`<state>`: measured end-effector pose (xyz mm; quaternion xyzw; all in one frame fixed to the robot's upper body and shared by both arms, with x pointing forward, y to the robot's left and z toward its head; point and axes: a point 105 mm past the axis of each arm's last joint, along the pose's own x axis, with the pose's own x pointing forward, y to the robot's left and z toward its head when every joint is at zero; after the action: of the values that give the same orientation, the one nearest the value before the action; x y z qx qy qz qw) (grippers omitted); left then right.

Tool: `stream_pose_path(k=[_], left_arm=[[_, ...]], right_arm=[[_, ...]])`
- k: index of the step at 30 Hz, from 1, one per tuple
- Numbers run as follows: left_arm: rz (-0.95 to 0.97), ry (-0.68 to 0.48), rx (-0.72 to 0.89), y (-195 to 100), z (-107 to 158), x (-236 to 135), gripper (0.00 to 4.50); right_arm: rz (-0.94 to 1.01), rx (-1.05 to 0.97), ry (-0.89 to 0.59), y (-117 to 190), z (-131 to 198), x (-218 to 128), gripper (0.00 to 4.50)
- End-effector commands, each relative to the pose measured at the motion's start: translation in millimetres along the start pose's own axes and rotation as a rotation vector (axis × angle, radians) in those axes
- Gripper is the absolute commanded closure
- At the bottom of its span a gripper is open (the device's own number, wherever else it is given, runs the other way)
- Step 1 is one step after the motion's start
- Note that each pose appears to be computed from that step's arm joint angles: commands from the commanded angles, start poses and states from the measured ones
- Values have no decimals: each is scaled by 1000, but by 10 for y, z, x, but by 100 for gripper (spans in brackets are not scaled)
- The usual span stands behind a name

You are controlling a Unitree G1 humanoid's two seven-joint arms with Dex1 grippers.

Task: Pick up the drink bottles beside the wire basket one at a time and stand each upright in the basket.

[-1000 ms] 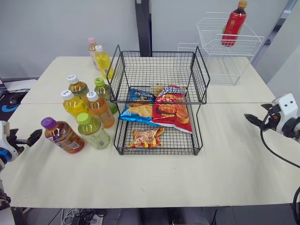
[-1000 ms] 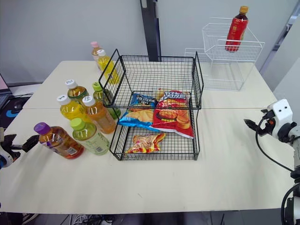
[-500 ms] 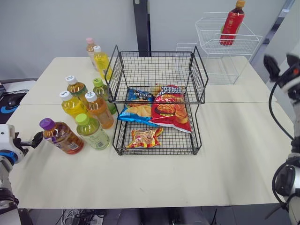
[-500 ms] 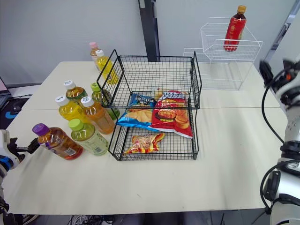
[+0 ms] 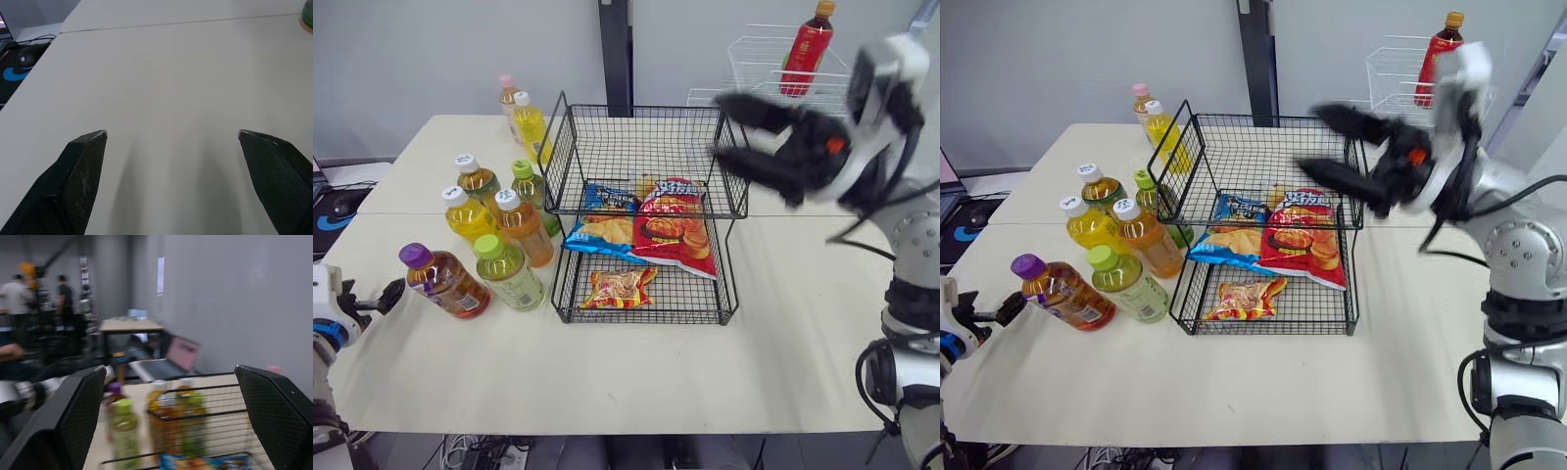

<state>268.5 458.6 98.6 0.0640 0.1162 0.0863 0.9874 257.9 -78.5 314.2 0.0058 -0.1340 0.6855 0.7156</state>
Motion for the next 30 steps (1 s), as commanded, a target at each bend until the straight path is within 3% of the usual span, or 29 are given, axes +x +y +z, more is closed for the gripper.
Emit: stream_pose_path(k=[1, 8, 21, 30], left_arm=[[4, -78, -35, 65, 143, -119, 4], [-27, -123, -113, 36, 158, -394, 4], [42, -162, -141, -28, 109, -1243, 4], [-64, -192, -149, -743, 368, -1779, 4]], right_arm=[[128, -17, 37, 224, -150, 13, 0], [238, -31, 7, 265, -427, 23, 0], [322, -35, -51, 152, -511, 217, 0], [328, -8, -42, 130, -606, 252, 0]])
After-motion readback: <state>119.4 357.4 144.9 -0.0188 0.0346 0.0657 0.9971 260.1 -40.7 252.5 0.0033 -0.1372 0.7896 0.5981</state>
